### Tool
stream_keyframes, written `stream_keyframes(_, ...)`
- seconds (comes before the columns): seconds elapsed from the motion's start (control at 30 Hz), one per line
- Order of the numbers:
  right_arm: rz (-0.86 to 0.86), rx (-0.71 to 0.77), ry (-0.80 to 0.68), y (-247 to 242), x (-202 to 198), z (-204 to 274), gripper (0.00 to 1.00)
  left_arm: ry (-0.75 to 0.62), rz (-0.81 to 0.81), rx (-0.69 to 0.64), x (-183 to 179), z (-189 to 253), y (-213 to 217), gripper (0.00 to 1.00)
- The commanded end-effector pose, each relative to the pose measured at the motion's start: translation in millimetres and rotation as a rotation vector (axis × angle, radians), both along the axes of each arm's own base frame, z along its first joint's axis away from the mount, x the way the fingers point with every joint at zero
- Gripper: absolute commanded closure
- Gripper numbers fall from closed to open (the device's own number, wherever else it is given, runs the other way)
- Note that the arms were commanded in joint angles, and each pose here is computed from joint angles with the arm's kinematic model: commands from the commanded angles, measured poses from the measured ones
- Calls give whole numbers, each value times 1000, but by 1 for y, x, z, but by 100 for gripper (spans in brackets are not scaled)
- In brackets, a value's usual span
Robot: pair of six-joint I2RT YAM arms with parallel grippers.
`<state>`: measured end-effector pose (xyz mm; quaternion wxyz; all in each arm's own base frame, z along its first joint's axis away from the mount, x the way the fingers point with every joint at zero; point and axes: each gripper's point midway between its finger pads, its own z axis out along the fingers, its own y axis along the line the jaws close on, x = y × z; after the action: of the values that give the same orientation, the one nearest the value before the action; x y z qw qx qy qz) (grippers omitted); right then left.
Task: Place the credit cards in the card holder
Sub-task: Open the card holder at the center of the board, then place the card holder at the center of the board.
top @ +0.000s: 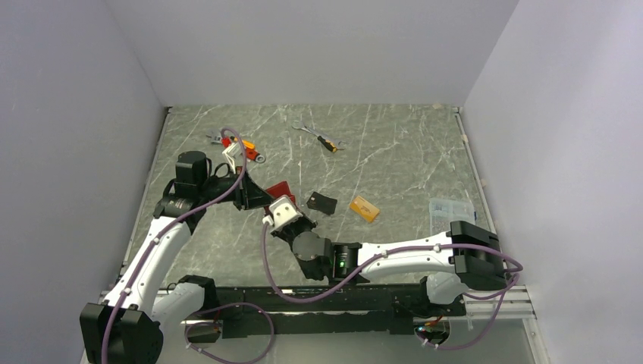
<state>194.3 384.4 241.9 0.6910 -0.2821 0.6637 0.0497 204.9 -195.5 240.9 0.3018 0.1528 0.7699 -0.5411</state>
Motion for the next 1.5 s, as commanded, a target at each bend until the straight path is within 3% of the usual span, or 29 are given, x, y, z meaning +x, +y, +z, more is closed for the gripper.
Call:
stream_keyframes(0.0,-75,154,29,-20,18,23,100,10,-71,-40,-20,8,-4,100)
stream_keyframes(0.57,-33,231,124,-32,17,19,100,1,-68,-35,-21,6,-3,100)
stream_keyframes(0.73,-58,257,219,-51,12,8,100,-10,-55,-4,-17,-2,-1,100)
stream_keyframes(0.87,-77,264,299,-76,2,-7,86,-6,-90,23,-15,-15,-8,100)
stream_keyframes(1.07,-201,376,381,-141,-8,-14,78,6,-181,71,-17,-37,-36,100)
stream_keyframes(1.2,-277,443,402,-181,-13,-17,60,35,-244,161,-24,-53,-60,100)
stream_keyframes(1.37,-331,495,400,-204,-14,-10,57,106,-372,198,-32,-74,-90,100)
stream_keyframes(1.4,-339,492,403,-205,-14,-9,58,66,-435,127,-34,-67,-99,100)
stream_keyframes(1.47,-346,484,419,-202,-14,-13,59,6,-460,112,-32,-73,-107,100)
